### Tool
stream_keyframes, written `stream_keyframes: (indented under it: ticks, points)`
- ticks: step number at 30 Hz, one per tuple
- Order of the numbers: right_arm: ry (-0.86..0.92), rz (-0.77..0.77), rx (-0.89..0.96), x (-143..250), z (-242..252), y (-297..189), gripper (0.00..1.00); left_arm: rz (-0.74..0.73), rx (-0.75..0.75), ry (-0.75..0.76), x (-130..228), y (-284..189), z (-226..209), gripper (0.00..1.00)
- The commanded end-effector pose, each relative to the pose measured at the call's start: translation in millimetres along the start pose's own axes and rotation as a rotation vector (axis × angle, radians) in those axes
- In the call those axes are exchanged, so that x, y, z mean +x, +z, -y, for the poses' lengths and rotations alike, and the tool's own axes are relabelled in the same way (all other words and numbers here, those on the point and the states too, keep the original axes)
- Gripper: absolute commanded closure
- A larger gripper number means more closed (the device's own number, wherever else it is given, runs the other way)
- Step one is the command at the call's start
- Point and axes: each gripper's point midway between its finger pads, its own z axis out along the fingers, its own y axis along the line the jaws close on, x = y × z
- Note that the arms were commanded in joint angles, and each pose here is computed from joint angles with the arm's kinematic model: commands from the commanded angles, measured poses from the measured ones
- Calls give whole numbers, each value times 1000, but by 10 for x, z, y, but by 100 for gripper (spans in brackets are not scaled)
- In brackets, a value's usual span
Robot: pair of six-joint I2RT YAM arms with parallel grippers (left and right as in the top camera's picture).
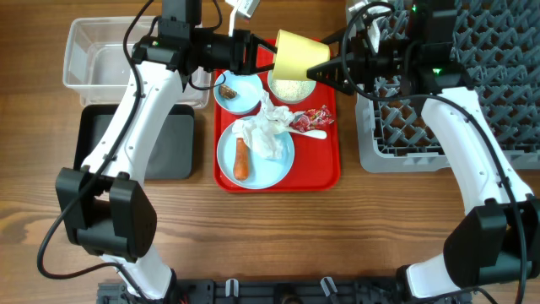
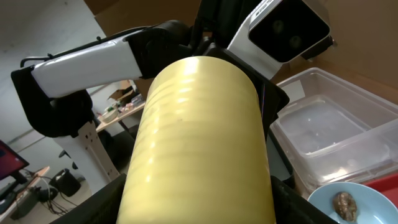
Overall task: Sort waste into correct bins and load items into the dishwasher rack
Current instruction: 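Hand the yellow cup from the left gripper to the right gripper, then place the yellow cup into the grey dish rack with the right gripper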
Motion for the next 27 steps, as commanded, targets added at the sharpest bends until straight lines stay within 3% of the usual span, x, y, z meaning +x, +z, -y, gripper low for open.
stream_keyframes:
  ticks: [1,7,18,22,27]
  points:
    - [-30,-4,-69,-40,-125,11,43,2,-9,24,-15,18,38,92]
    - [-34,8,-44,-68,-75,-89,44,-2,-10,6,6,21,32,67]
    - [6,50,64,-105,127,-430,44,-1,-10,5,3,15,32,56]
    - [129,39,273,85,477,-539,49,12,-17,7,-26,-41,11,56]
    - [345,26,667,404,944,-1189,48,75,-122,0,-139,-194,-192,51]
